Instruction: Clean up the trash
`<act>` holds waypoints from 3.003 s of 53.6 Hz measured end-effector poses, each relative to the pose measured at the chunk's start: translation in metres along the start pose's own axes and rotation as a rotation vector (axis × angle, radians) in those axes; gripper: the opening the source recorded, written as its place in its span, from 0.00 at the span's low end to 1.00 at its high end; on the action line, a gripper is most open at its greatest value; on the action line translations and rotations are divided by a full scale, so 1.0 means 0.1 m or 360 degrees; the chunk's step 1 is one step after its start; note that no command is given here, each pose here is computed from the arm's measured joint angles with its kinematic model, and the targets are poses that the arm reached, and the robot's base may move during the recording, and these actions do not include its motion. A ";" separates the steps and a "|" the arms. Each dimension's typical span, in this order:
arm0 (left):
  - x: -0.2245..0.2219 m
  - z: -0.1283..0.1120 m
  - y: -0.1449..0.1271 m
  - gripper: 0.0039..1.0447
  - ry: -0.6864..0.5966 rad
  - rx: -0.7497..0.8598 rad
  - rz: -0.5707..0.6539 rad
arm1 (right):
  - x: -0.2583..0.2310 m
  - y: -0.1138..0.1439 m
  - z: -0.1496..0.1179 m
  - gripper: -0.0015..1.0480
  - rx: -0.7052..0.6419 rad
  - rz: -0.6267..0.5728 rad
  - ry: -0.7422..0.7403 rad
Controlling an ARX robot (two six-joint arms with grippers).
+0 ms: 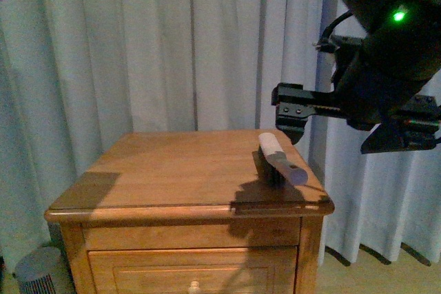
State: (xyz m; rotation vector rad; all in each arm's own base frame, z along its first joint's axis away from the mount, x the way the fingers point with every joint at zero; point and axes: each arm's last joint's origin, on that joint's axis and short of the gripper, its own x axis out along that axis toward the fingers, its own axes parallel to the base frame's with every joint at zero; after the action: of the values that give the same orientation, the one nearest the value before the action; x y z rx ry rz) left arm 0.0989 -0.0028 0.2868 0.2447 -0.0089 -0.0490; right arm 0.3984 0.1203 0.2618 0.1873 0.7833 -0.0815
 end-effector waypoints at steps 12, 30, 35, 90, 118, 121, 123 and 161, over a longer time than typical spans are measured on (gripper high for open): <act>0.00 0.00 0.00 0.27 0.0000 0.0000 0.0000 | 0.31 0.14 0.08 0.93 0.0067 -0.0005 0.0008; 0.00 0.00 0.00 0.27 0.0000 0.0000 0.0000 | 0.59 0.28 0.04 0.93 0.0087 -0.0020 0.0062; 0.00 0.00 0.00 0.27 0.0000 0.0000 0.0000 | 0.64 0.30 0.04 0.93 0.0085 -0.0031 0.0065; 0.00 0.00 0.00 0.27 0.0000 0.0000 0.0000 | 0.61 0.28 0.02 0.20 0.0036 -0.0027 0.0004; 0.00 0.00 0.00 0.27 0.0000 0.0000 0.0000 | -1.09 -0.15 0.15 0.20 -0.0143 0.0117 -0.0792; 0.00 0.00 0.00 0.27 0.0000 0.0000 0.0000 | -1.21 -0.21 0.07 0.20 -0.0151 0.0120 -0.0821; 0.00 0.00 0.00 0.27 0.0000 0.0000 0.0000 | -1.28 -0.26 0.02 0.20 -0.0156 0.0117 -0.0840; 0.00 0.00 0.00 0.27 0.0000 0.0000 0.0000 | -2.12 -1.06 -1.28 0.20 -0.0131 -0.0116 -0.1127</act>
State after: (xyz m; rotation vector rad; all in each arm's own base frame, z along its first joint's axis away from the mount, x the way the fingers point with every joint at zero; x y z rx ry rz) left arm 0.0989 -0.0028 0.2868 0.2447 -0.0089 -0.0490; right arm 0.1447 0.0424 0.3082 0.0420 0.0864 -0.1729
